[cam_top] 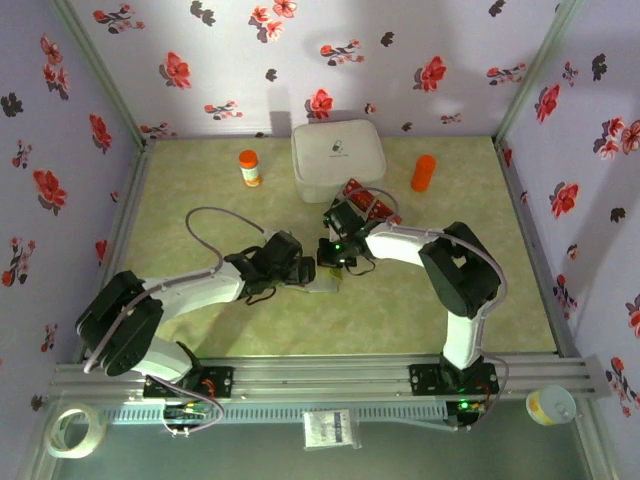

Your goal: Put the credit cards into the card holder

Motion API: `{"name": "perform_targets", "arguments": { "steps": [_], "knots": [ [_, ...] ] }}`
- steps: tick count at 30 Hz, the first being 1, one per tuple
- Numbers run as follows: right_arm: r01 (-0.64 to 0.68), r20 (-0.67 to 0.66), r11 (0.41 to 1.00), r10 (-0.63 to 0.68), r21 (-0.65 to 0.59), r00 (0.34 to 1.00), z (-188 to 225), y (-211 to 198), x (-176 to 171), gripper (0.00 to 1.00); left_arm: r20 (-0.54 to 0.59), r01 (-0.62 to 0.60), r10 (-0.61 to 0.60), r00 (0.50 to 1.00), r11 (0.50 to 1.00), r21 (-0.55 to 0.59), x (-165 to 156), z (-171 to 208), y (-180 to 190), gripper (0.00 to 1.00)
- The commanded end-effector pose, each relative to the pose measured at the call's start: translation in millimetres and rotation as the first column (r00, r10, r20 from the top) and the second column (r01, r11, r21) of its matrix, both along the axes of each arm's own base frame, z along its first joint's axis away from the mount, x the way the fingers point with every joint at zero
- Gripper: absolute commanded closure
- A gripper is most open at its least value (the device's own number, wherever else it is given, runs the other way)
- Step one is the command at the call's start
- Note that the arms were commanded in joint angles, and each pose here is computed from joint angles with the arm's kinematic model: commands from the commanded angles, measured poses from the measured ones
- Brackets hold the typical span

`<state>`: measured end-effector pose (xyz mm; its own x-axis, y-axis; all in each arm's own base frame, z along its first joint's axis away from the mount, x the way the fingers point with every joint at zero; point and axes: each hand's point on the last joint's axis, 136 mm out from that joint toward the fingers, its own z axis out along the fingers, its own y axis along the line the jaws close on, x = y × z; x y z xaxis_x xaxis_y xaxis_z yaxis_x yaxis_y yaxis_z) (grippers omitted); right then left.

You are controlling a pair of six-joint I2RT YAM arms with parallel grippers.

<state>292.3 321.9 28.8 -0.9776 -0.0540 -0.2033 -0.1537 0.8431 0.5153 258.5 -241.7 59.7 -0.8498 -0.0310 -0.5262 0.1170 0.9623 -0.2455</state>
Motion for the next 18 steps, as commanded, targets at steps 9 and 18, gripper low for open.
{"name": "perform_targets", "arguments": {
  "steps": [9,18],
  "knots": [
    [0.014,-0.04,0.999,-0.012,0.046,0.999,-5,14,-7,1.0,-0.008,0.046,-0.046,0.999,0.999,0.017,-8,-17,-2,0.02],
    [0.009,-0.038,0.999,-0.007,0.053,0.999,-3,19,-9,1.0,0.06,0.04,-0.037,0.998,0.998,-0.055,-7,4,-4,0.02]
  ]
}}
